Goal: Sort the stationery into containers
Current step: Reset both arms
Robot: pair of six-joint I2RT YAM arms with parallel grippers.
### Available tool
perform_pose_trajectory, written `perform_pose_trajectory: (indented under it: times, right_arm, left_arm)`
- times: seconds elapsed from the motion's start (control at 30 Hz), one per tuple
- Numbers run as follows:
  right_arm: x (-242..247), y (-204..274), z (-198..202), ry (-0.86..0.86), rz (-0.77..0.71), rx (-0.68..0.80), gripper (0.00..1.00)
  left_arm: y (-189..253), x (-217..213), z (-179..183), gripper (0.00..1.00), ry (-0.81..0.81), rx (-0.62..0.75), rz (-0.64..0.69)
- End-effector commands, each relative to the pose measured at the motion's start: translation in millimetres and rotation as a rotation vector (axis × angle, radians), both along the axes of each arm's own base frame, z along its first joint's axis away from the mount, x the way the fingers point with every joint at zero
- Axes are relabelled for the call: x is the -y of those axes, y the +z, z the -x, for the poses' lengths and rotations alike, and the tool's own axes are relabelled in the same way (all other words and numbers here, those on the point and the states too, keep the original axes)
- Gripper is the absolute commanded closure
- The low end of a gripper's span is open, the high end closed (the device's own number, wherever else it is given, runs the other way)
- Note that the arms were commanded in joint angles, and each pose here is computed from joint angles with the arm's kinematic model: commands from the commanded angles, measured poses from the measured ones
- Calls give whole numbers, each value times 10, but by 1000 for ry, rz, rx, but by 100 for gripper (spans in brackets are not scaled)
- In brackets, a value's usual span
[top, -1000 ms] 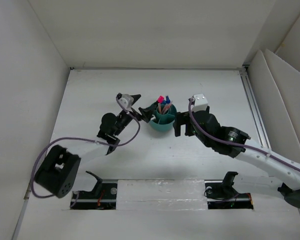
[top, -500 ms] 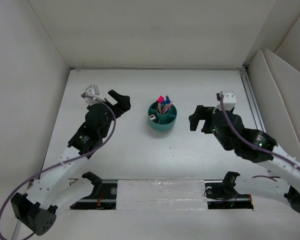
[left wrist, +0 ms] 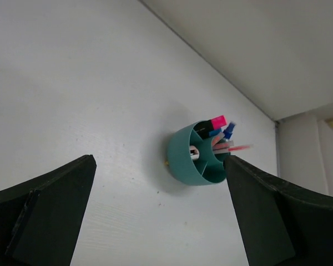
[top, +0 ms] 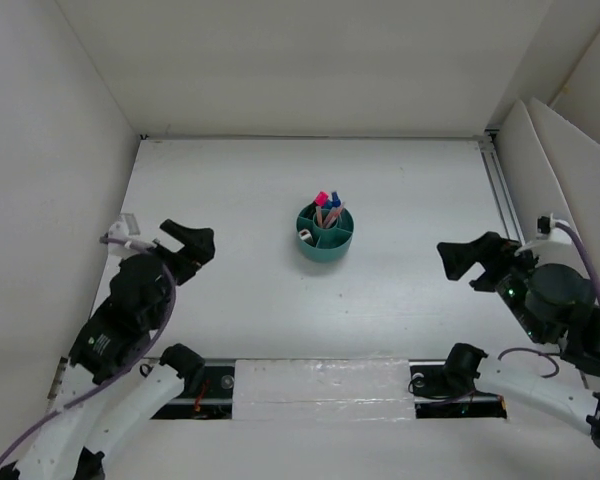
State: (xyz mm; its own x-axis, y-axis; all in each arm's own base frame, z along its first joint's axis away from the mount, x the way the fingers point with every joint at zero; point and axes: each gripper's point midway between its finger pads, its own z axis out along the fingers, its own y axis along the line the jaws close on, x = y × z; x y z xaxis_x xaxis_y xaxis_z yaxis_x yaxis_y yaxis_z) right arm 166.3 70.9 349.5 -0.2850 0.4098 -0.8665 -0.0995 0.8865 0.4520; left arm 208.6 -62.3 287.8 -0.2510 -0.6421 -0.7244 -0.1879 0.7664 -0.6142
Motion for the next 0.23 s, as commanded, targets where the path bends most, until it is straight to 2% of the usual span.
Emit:
perform_pose_trajectory:
  times: [0.0, 0.2]
  right_arm:
    - [64, -61, 51, 0, 7, -14, 0]
    - [75, -108, -14, -43, 42, -28, 0]
  left_arm:
    - [39, -196, 119, 0, 45, 68, -14]
    - [188, -359, 275, 0, 81, 195, 59]
